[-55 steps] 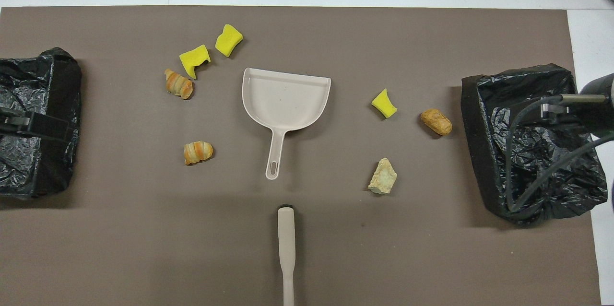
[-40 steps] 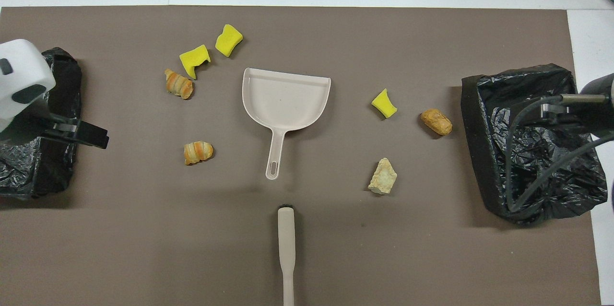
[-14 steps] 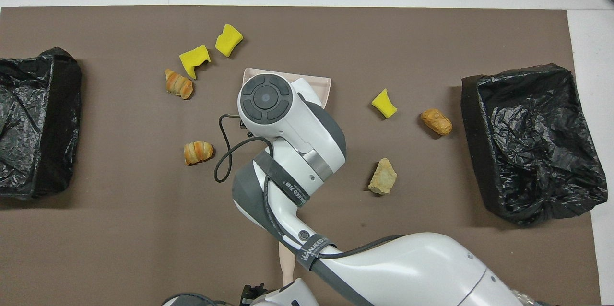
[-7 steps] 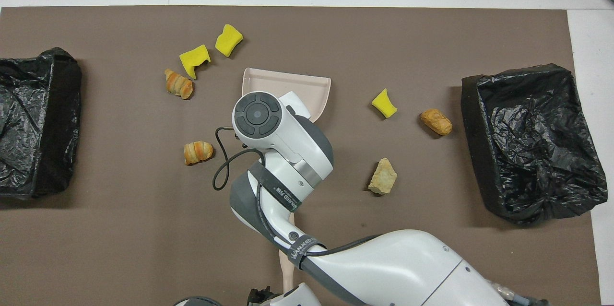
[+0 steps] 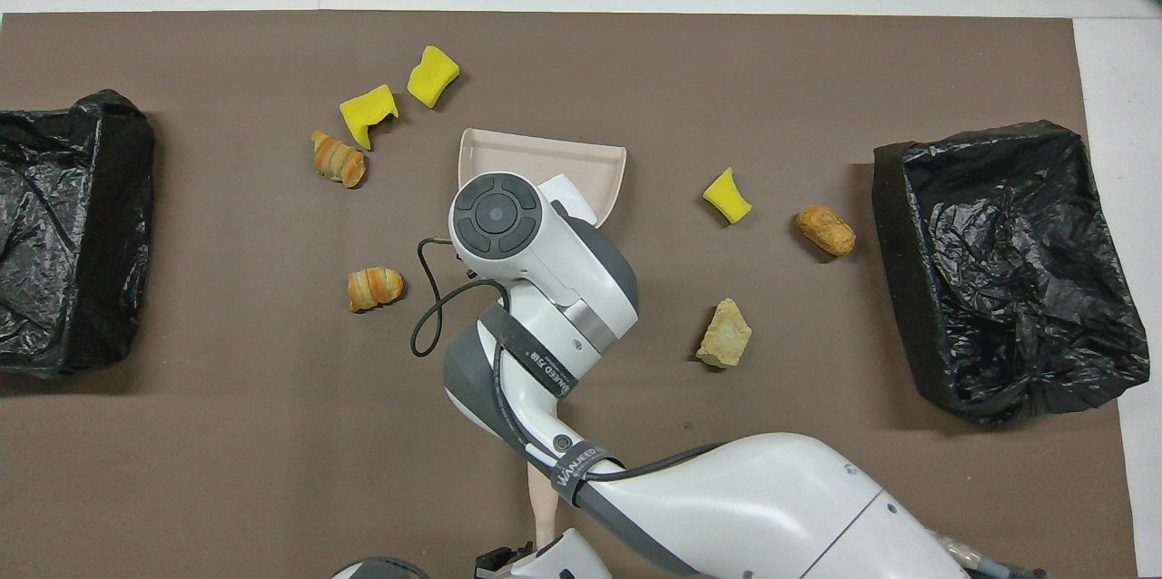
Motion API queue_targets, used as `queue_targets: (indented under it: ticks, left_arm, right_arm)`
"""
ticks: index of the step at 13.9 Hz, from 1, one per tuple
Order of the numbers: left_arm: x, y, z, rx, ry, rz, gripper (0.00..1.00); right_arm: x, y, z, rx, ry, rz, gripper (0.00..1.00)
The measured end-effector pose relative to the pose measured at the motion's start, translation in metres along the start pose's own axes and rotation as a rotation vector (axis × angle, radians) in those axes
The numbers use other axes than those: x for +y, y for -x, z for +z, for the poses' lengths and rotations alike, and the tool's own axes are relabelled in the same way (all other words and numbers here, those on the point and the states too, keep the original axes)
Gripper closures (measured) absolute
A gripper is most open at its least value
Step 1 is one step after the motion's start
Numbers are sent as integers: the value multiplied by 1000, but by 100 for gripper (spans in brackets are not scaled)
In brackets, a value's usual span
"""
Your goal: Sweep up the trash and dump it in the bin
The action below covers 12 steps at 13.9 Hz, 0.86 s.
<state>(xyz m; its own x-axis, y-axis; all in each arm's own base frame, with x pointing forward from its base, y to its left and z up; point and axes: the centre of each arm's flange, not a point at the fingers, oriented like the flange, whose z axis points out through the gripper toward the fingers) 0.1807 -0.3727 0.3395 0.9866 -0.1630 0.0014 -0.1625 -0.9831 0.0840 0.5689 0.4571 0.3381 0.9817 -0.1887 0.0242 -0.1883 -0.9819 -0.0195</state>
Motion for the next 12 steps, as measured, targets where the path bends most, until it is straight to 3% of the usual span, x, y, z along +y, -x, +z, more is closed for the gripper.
queue_targets:
  ticks: [1,2,6,9,12]
  left_arm:
    - [0,1,0,-1,-1,-7,74]
    - [0,1,0,-3,-4,-12,74]
    - [-6,2,-7,-49,-58,-30,74]
    - [-38,-19,-30,-63,-118,-86,74]
    - [-100,-86,-71,-64,-117,-88,74]
  right_arm:
    - [2,-2,-1,1,-1,4,57]
    - [5,-6,-3,5,-4,12,67]
    - [25,-28,-28,33,-23,3,68]
    - [46,-49,-48,61,-29,-222,68]
    - [81,-79,-50,69,-6,-544,68]
